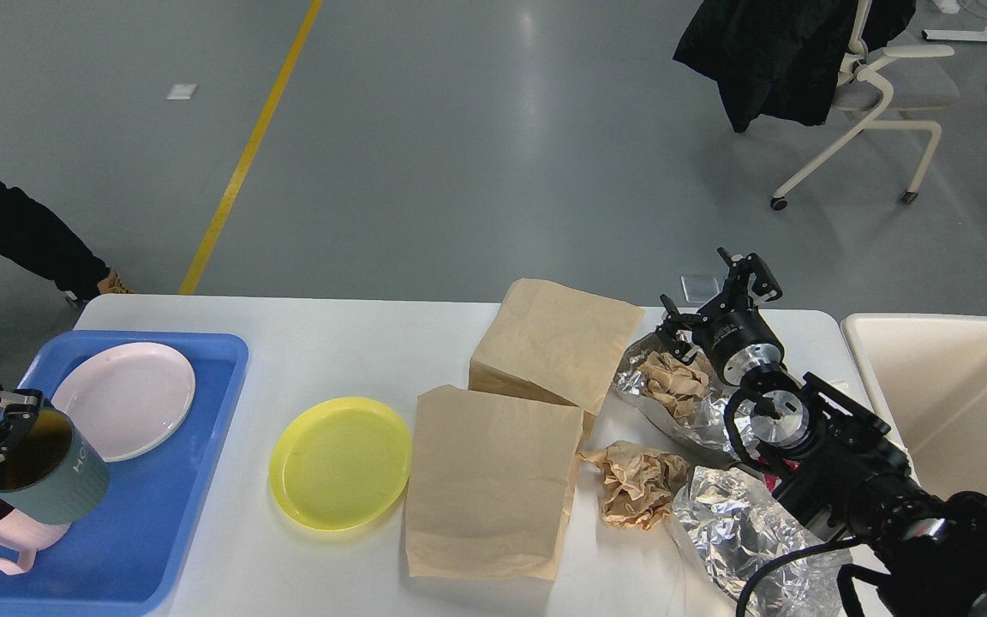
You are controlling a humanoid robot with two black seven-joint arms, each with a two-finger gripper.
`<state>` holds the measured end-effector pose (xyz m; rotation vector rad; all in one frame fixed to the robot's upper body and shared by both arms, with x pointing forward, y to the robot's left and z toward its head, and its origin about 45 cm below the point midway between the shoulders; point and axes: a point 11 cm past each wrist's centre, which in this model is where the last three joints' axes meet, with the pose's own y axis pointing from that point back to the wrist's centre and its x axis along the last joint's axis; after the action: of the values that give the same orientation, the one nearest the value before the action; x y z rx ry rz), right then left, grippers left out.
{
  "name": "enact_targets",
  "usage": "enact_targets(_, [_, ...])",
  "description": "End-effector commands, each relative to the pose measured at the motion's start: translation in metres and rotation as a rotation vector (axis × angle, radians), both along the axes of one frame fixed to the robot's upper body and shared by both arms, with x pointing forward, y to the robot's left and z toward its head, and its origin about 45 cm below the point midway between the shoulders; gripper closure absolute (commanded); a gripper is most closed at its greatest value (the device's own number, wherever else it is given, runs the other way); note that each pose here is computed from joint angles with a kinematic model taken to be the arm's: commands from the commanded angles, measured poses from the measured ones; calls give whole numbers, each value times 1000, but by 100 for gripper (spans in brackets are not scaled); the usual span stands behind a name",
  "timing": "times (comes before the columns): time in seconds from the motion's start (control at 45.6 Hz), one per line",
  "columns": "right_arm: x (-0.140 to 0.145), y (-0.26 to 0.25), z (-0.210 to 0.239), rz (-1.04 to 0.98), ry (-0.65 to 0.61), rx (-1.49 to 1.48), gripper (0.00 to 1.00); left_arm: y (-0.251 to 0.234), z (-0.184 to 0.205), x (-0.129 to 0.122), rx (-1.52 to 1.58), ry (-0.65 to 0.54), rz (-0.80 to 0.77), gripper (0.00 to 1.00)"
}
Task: Tidy desktop
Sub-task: 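Lift the teal cup and set it on the blue tray beside the pink mug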
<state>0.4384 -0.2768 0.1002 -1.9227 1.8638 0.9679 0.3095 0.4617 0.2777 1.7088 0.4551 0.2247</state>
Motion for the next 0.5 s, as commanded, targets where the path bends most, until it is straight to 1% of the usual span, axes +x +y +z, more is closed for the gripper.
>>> enact_targets(0.0, [0, 0, 0, 0, 0, 0, 0, 11, -20, 5, 20, -1, 19, 100])
enact_targets(0.11, [0, 0, 0, 1, 1, 0, 0, 16, -33, 14, 30, -23, 29, 100])
enact_targets(0.219, [0, 0, 0, 0, 2, -1, 0, 12, -46, 19, 40, -16, 11, 100])
enact_targets(0.482, [0, 0, 0, 1, 1, 0, 0, 0, -67, 16, 27, 19, -12, 100])
